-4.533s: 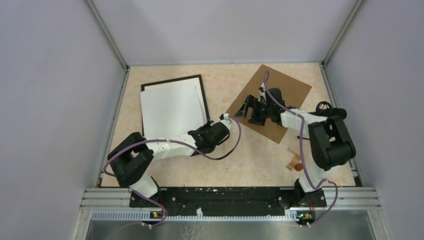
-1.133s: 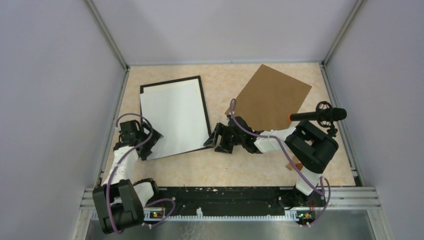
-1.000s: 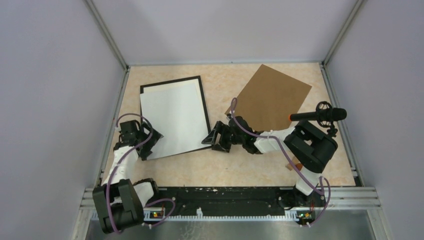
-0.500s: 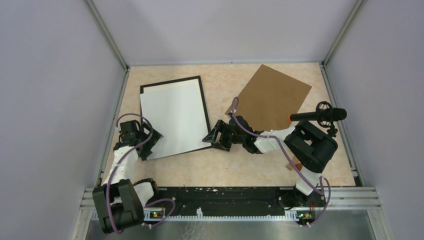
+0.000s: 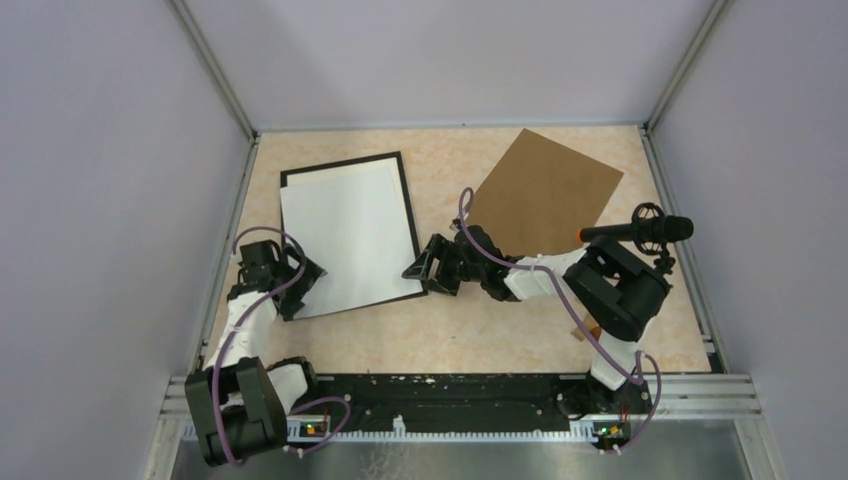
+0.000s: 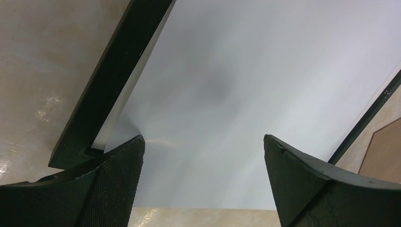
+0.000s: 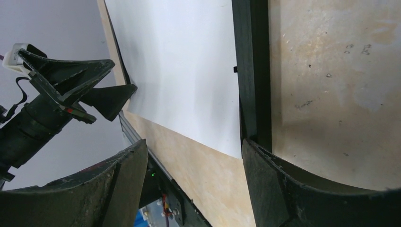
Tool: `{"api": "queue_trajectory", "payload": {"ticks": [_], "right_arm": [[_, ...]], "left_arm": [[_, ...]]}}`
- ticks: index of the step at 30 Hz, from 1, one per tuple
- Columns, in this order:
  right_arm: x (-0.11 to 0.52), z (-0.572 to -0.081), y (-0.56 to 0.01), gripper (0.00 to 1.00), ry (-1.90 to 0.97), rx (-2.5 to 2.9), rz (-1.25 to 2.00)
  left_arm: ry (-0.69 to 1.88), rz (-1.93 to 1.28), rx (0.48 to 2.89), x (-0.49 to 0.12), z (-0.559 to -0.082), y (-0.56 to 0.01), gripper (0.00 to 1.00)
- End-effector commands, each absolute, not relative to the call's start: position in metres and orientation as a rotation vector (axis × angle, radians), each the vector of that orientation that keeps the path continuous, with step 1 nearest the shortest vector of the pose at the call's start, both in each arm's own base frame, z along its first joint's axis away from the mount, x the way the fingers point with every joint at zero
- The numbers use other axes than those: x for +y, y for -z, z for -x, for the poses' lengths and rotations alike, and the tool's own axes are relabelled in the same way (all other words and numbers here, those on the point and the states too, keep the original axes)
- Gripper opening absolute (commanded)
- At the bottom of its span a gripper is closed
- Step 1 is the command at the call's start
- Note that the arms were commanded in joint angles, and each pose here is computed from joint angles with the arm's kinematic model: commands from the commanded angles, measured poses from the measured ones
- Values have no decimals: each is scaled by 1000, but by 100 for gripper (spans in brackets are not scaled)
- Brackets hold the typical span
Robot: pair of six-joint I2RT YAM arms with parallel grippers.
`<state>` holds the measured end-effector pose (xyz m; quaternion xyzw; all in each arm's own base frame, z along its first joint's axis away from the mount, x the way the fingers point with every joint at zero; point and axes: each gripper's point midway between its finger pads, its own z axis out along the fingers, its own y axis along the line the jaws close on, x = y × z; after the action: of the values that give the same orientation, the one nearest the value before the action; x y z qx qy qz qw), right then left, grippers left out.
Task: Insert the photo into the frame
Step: Turn over the photo from the photo frame.
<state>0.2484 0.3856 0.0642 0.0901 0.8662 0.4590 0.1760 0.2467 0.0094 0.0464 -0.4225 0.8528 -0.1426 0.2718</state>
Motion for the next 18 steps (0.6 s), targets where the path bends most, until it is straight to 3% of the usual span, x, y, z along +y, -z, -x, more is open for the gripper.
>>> {"api": "queue_trajectory", "payload": {"ticks": [1,14,18], "right_arm": [[399,-259,-73,72,-1357,2408,-228],[427,-270,-102,72,-1591,2294,-156],[426,-292,-98,67,-1576,2275,-200]], "left_arm": [[400,1156,2354,2,-237,-36,99],[390,1152,2345,4,-237,-38,99],[394,1146,2347,4,-238,-39,99]]}}
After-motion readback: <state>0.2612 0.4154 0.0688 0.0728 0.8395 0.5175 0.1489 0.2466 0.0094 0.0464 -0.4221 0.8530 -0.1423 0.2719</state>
